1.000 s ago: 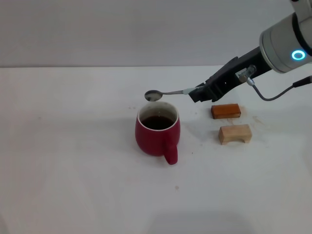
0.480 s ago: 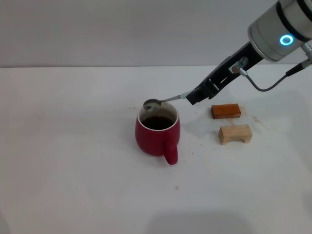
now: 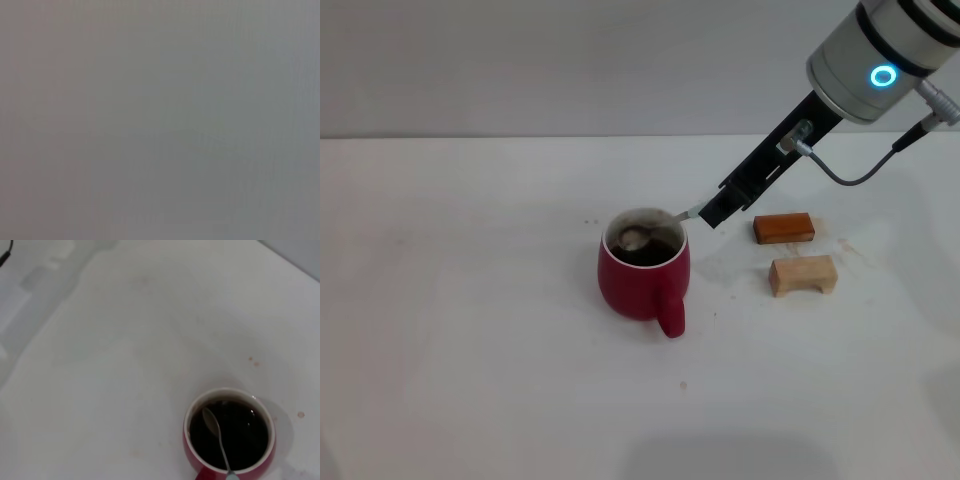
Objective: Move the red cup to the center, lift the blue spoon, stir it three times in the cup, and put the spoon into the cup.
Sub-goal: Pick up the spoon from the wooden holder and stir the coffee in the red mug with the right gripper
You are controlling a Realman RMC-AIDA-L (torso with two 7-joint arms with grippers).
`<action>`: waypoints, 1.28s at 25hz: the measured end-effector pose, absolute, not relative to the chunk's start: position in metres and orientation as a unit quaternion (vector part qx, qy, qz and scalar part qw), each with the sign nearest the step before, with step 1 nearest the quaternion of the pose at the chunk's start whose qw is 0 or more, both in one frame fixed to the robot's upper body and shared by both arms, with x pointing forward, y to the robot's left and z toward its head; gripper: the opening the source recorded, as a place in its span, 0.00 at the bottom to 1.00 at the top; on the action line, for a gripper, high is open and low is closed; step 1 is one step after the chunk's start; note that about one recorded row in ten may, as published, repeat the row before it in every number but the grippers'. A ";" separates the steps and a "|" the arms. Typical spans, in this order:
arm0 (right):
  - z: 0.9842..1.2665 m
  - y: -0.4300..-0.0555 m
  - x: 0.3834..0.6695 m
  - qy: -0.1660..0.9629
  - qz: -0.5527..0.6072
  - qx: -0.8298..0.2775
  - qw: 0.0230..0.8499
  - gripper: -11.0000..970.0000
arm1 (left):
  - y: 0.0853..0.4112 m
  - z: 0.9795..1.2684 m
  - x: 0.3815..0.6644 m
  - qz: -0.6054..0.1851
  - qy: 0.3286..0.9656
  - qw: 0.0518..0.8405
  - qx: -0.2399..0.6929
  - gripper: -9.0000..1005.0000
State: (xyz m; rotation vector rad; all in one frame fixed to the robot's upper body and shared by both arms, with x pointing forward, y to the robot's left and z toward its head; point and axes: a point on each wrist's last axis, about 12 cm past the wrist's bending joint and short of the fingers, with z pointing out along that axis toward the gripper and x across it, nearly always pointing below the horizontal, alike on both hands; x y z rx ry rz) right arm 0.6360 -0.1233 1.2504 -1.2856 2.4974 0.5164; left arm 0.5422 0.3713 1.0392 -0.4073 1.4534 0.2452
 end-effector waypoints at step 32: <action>1.223 -0.091 0.653 0.860 0.098 -0.490 0.106 0.14 | 0.364 1.044 0.547 0.095 0.646 0.733 -0.188 0.86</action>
